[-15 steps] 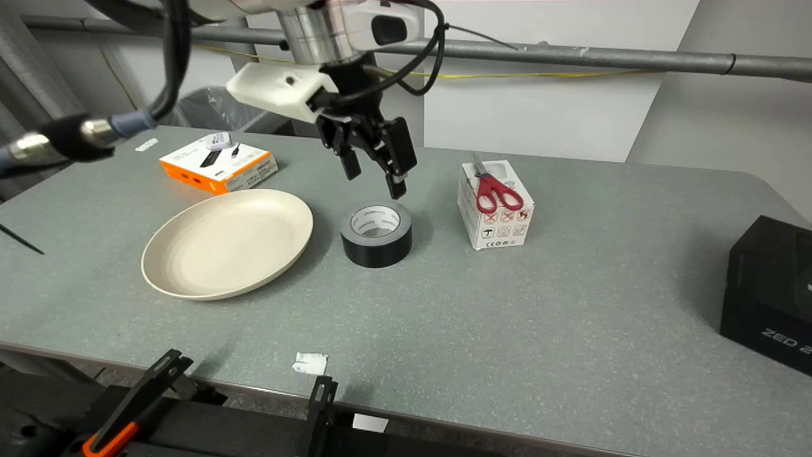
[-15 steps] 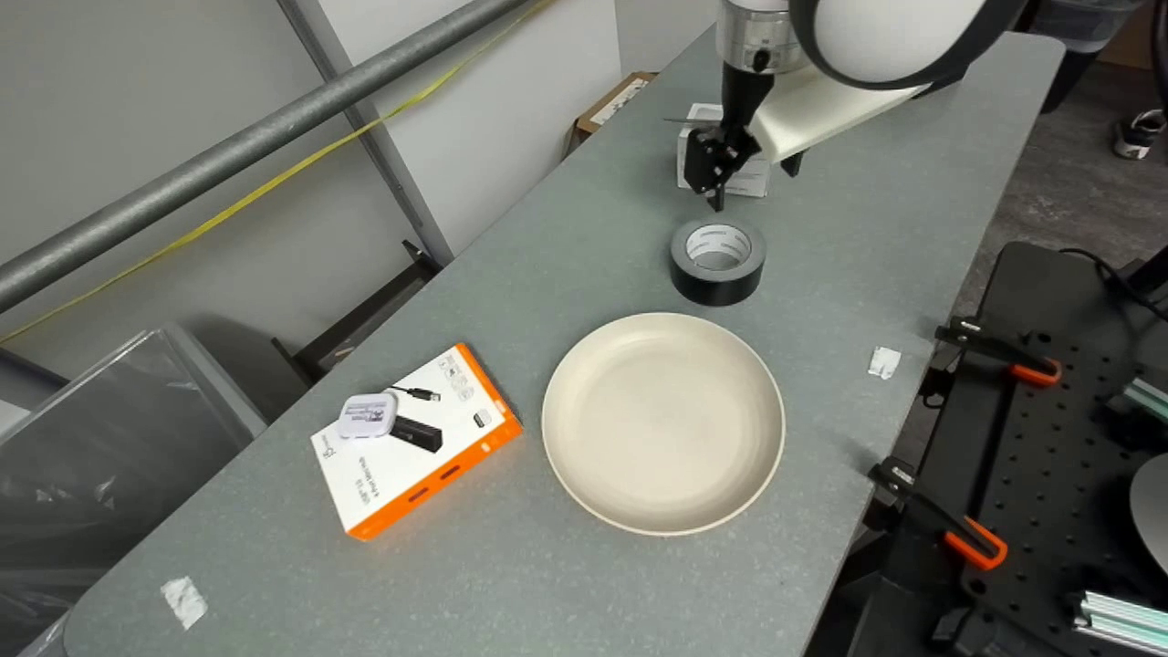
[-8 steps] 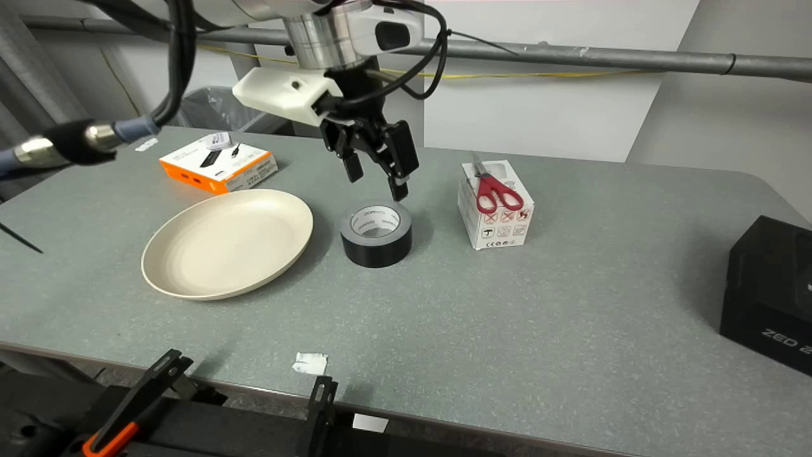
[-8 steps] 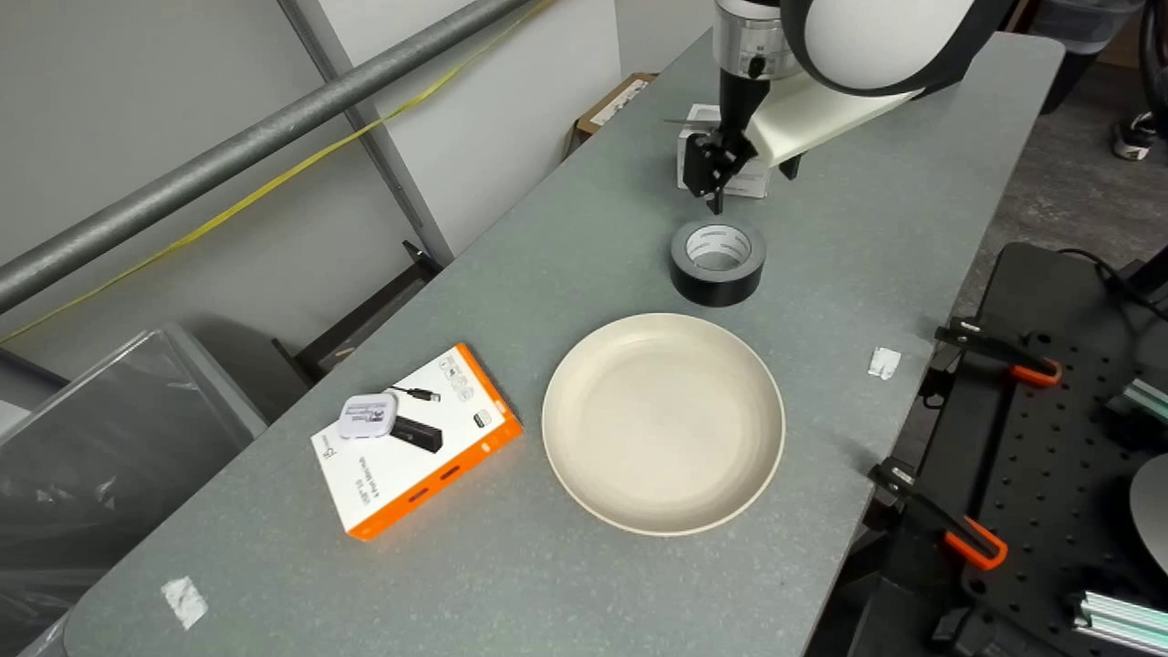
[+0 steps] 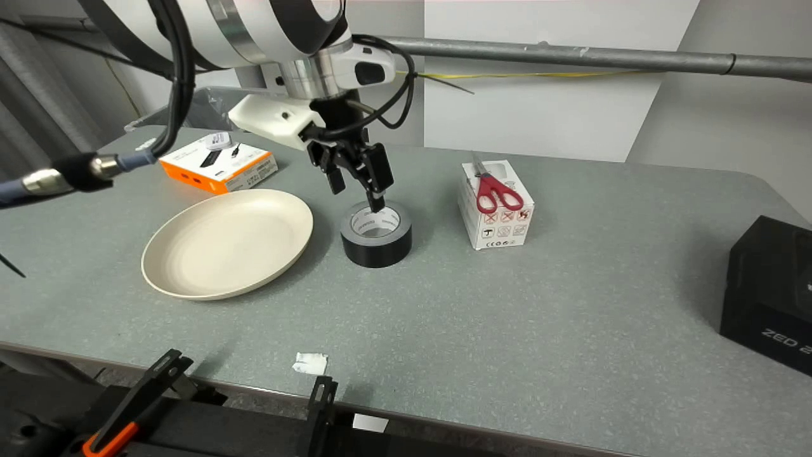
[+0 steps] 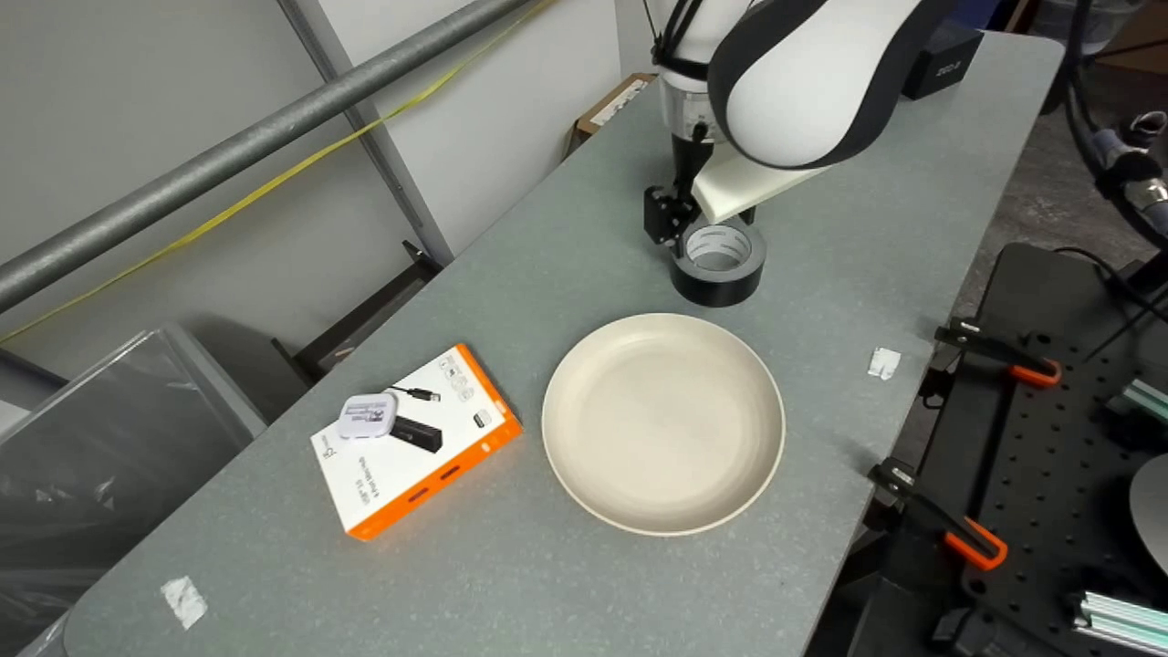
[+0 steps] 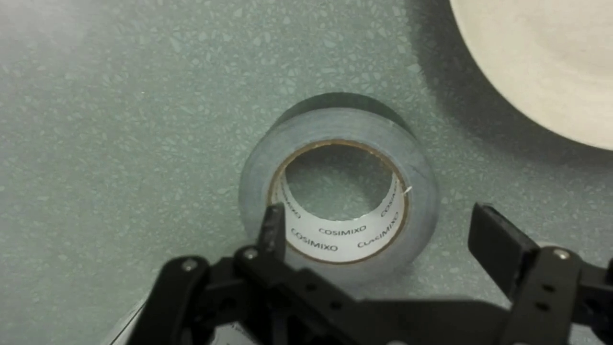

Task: Move the black object on the lid of the white cup to the right

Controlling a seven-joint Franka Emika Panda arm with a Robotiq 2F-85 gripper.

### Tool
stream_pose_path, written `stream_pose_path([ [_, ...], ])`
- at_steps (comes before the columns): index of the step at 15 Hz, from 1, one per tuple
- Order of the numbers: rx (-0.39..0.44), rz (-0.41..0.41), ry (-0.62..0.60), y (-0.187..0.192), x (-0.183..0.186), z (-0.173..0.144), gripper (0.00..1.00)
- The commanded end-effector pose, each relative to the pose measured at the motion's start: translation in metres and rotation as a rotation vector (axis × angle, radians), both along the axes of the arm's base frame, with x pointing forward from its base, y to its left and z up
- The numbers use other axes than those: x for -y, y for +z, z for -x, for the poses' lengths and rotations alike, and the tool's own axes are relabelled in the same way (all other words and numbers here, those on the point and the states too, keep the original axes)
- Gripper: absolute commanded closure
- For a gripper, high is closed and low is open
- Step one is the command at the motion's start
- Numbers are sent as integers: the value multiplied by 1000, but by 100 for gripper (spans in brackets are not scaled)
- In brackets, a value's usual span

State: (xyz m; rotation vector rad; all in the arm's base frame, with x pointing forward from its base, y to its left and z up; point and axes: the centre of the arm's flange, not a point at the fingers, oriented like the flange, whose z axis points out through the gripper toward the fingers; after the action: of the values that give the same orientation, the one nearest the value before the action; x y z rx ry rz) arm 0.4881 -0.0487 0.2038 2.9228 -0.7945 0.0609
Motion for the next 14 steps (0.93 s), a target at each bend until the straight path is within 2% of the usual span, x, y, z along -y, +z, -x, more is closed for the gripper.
stream_pose_path([
  [1, 2, 14, -38, -37, -7, -30, 0],
  [3, -11, 27, -44, -52, -8, -35, 0],
  [4, -13, 27, -42, -60, -8, -38, 6],
  [5, -14, 24, -40, -66, -8, -40, 26],
  [8, 10, 21, -47, -71, -8, -42, 51],
  [14, 33, -56, -20, -46, -23, -39, 96],
])
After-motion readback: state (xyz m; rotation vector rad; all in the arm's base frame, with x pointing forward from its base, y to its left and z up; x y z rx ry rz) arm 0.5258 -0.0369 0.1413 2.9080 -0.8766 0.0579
